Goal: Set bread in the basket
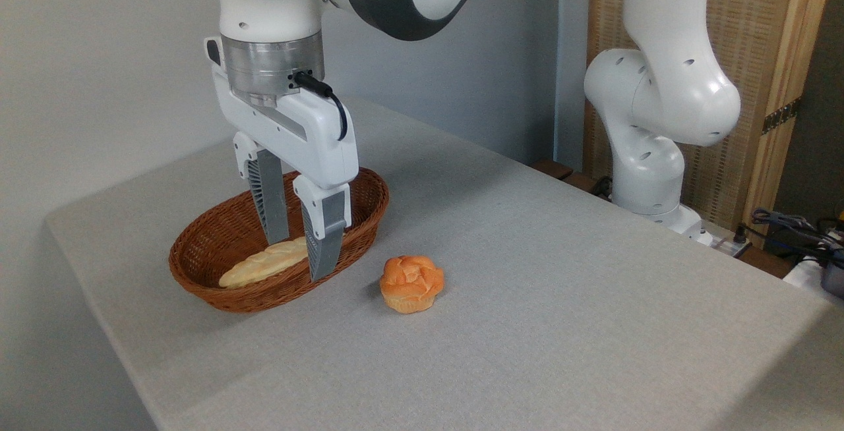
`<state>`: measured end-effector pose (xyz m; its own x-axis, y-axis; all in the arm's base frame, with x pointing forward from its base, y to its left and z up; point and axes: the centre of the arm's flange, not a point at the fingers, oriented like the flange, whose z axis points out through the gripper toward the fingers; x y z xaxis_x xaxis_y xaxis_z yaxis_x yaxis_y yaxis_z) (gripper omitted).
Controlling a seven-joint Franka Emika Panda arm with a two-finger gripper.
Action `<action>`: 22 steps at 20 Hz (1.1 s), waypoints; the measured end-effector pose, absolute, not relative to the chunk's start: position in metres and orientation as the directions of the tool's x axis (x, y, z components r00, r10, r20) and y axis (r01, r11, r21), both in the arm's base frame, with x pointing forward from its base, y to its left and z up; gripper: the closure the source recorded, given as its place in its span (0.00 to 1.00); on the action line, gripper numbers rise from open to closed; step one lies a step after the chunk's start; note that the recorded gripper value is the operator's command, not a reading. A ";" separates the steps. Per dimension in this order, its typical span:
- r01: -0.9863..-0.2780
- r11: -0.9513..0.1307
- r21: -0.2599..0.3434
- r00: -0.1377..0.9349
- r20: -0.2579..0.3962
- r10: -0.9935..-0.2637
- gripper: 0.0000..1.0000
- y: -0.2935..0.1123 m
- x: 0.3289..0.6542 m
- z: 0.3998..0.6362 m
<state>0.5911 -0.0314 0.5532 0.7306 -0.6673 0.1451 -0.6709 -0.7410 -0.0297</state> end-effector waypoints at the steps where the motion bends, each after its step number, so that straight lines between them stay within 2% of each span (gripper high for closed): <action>1: -0.672 -0.740 -0.030 0.729 0.145 -0.669 0.00 -0.033 0.591 0.553; 22: -0.675 -0.737 -0.029 0.727 0.144 -0.671 0.00 -0.035 0.591 0.552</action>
<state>0.5911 -0.0347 0.5525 0.7270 -0.6713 0.1441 -0.6750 -0.7373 -0.0288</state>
